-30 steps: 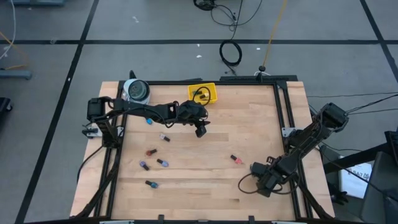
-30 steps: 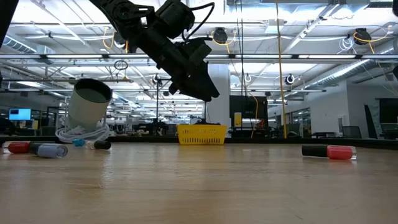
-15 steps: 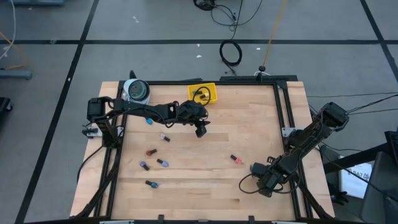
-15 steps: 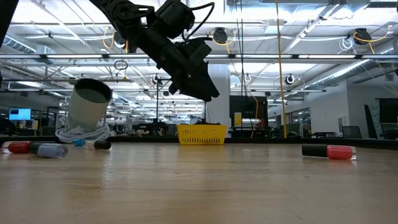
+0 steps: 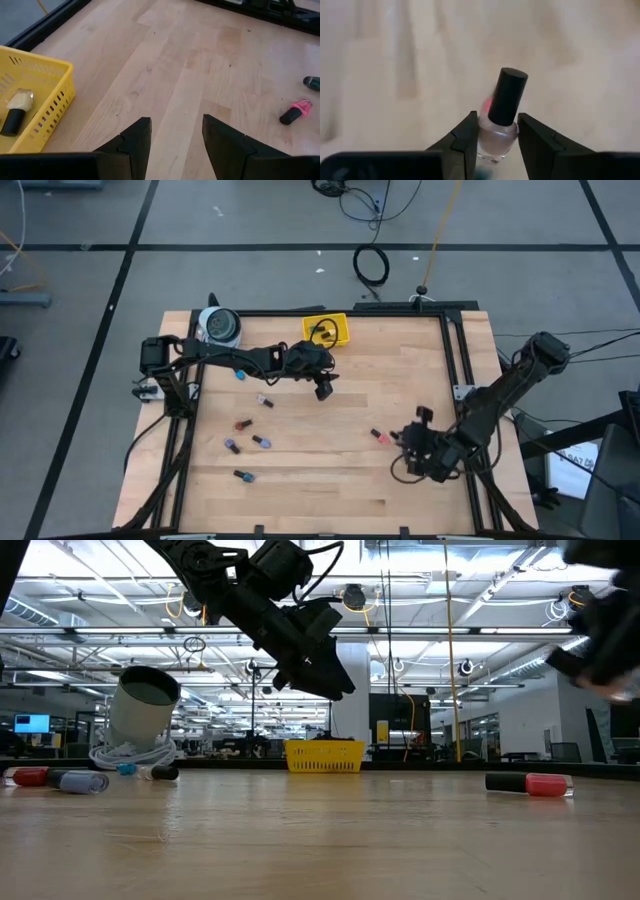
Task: Pick & Place Nail Polish
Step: Put the light pink nail polish bottle into the yellow bin
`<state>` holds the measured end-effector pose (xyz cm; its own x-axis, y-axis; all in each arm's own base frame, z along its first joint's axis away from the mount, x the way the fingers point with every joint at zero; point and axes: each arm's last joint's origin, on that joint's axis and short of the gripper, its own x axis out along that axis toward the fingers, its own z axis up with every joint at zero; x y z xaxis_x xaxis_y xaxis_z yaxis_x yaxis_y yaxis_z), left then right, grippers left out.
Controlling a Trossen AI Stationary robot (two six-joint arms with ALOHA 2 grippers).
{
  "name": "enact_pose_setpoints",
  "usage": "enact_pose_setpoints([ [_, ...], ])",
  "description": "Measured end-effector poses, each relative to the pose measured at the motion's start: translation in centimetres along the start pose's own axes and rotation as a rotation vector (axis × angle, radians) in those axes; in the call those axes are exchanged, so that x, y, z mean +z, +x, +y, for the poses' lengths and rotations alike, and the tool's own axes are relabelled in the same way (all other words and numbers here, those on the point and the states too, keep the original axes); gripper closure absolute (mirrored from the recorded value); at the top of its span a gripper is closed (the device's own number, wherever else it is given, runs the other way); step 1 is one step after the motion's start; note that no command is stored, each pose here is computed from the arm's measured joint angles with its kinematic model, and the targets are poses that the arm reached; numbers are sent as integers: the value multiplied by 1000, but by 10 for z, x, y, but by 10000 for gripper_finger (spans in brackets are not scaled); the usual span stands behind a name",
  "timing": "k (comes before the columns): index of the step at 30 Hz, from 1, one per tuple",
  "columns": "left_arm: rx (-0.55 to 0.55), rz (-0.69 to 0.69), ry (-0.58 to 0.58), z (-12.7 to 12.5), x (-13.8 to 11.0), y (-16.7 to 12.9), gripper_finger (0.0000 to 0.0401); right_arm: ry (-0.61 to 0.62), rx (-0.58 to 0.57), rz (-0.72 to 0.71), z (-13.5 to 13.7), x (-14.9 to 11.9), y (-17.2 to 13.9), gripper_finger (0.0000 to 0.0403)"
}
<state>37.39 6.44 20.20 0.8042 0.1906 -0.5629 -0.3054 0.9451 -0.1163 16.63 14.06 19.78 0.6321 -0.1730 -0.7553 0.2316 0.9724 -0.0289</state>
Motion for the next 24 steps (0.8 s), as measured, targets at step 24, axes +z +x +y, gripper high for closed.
enact_pose_setpoints([
  [24,-244,-173,-255,-18,20,-4,228,-321,-432,-95,-70,66,53,298],
])
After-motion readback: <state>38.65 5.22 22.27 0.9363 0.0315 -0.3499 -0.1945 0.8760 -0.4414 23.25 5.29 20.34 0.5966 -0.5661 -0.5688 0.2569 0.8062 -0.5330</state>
